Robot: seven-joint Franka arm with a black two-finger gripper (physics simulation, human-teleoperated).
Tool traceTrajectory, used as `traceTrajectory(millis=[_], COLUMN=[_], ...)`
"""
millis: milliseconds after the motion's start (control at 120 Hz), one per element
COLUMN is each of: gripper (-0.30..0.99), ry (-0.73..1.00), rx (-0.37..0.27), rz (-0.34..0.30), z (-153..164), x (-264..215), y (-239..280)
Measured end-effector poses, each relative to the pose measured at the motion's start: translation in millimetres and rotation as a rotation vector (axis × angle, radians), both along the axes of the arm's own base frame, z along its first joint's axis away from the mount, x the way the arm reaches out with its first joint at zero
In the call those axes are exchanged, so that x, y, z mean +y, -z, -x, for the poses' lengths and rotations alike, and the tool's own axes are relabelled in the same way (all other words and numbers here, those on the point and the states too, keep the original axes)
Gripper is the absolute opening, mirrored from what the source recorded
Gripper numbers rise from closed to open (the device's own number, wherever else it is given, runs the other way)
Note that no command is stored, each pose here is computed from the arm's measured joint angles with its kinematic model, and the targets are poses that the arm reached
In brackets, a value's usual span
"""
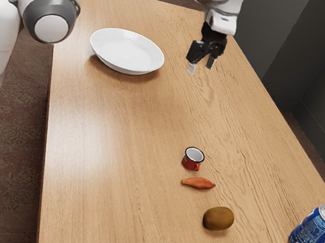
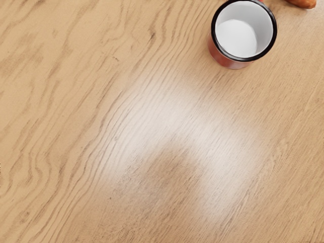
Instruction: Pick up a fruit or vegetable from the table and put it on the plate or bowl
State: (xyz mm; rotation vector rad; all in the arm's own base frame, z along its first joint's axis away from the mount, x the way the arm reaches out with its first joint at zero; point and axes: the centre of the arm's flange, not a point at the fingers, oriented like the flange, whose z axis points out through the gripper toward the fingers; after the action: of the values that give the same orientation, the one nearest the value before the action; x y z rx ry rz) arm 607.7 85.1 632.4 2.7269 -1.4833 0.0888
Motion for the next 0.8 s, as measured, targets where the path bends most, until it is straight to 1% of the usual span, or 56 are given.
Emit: traceTrajectory(millis=[233,275,292,325,358,383,408,450,483,550,600,708,800], gripper=[0.69,0.69,0.69,0.69,0.69,0.69,0.69,0.69,0.69,0.69,0.69,0.69,0.69], ry=[0.163,0.169,0.167,0.163,0.16,0.164,0.171,0.175,0.155,0.006,-0.111,-0.393,-0.543], rx=[-0.028,-0.042,-0.07,-0.154,-0.224,-0.255,-0.264,-0.237,-0.196,-0.079,-0.019,0.052,0.102], rz=[-0.014,-0.022,-0.037,-0.078,-0.107,-0.11,-0.1,-0.081,-0.065,-0.024,-0.004,0.025,0.042], z=[-2.1,1.6,6.5,24.7,45.1,55.4,56.7,43.4,33.1,26.1,29.3,52.1,60.7], x=[0.5,7.3,12.0,19.3,23.0,20.1,12.7,-2.2,-7.0,28.1,52.4,111.2,122.1], y=[-1.6,-11.4,-29.4,-82.6,-125.6,-144.4,-149.6,-136.0,-117.5,-70.1,-50.9,-41.0,-36.9])
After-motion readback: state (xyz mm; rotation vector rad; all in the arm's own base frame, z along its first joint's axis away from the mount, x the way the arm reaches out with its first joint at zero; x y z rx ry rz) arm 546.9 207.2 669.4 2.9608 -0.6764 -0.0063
